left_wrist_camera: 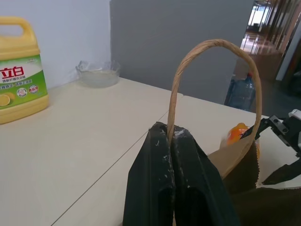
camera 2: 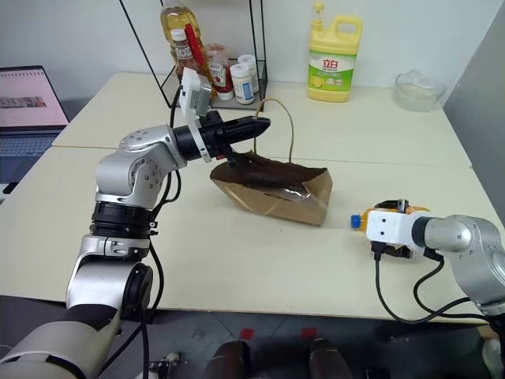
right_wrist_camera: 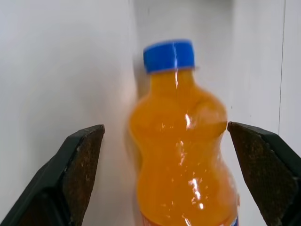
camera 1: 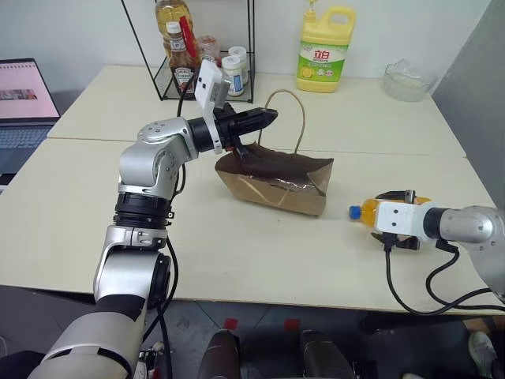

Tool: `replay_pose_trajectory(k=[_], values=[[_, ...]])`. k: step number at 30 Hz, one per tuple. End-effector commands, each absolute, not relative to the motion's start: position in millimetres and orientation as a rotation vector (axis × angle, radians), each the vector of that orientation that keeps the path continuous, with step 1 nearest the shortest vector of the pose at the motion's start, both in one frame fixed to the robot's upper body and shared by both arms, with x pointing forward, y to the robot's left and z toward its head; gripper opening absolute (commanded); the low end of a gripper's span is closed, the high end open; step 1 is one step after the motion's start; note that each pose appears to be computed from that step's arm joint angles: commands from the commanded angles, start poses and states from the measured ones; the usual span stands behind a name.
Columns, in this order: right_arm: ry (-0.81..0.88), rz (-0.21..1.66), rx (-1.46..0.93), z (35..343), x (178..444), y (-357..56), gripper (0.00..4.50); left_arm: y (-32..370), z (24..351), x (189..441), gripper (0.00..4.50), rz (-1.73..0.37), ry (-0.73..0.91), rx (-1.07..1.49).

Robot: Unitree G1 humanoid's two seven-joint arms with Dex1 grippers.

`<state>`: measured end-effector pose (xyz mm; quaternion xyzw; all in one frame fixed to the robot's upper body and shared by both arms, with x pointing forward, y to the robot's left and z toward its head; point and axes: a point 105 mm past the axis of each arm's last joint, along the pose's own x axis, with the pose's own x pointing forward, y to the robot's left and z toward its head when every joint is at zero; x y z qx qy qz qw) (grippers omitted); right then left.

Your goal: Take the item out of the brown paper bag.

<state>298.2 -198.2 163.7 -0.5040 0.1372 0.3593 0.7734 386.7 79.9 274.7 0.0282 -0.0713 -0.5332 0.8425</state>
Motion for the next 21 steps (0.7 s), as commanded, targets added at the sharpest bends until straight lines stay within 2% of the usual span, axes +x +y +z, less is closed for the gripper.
replay_pose_trajectory(k=[1, 3, 5, 8, 18, 21], values=[[0.169, 0.797, -0.864, 211, 280, -176, 4.48, 79, 290, 383, 0.00, -1.131, -0.201, 0.087], [0.070, 0.840, -0.662, 239, 265, -159, 4.48, 79, 289, 384, 0.00, -1.129, -0.197, 0.086], [0.018, 0.871, -0.557, 253, 254, -148, 4.48, 79, 288, 385, 0.00, -1.124, -0.187, 0.088], [-0.011, 0.862, -0.505, 263, 252, -142, 4.50, 79, 287, 388, 0.58, -1.115, -0.178, 0.098], [-0.069, 0.799, -0.458, 276, 263, -139, 4.50, 88, 300, 388, 3.61, -1.062, -0.272, 0.236], [-0.083, 0.766, -0.459, 275, 266, -143, 4.50, 96, 310, 383, 3.61, -1.013, -0.340, 0.306]])
